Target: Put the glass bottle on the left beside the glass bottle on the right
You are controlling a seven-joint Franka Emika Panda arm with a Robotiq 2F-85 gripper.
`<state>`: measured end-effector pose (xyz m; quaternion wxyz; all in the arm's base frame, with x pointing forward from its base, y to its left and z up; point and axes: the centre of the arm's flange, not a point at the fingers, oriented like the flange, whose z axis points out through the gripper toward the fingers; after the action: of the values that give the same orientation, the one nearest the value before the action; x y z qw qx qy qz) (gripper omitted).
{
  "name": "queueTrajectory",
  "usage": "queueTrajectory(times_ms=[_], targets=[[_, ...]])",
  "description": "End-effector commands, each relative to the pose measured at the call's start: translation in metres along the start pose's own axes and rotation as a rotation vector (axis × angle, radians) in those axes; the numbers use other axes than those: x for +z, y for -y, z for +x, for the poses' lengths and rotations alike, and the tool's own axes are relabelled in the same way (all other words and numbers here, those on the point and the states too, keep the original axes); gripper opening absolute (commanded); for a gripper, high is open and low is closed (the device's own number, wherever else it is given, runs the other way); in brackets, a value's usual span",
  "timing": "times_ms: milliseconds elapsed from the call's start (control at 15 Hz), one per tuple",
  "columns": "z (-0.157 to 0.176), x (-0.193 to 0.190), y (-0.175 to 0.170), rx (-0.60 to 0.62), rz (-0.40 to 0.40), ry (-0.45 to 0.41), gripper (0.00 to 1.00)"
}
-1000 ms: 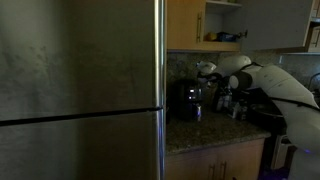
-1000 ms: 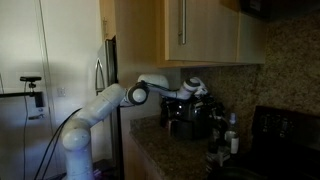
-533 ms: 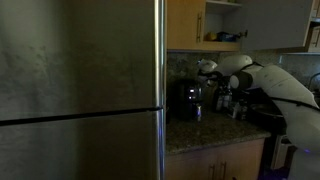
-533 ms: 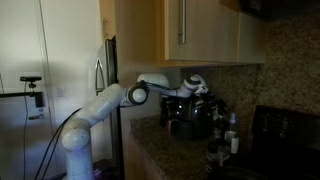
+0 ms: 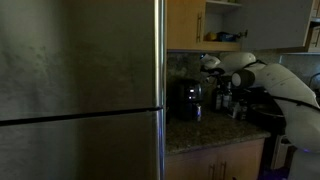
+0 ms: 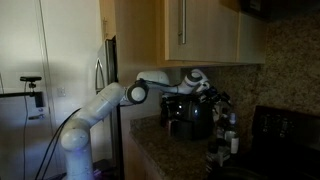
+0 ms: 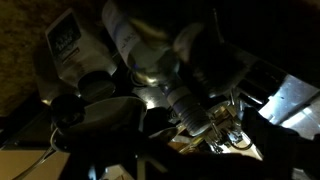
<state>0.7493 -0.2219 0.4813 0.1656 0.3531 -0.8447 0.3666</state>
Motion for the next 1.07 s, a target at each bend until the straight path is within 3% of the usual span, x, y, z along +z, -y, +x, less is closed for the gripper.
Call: queueTrajectory(times_ms=[0,200,533,1000], targets=[[0.027,-0.012,-0.017,0.049,0.020,0.090,1.00],[0.054,-0.025,-0.027,-0.011,-0.026,0.199,1.00],[0.072,-0.014,-0.057,-0.161,-0.061,0.310,1.00],[0.097,-0.003,-0.081,-0.358,0.066,0.464,1.00]])
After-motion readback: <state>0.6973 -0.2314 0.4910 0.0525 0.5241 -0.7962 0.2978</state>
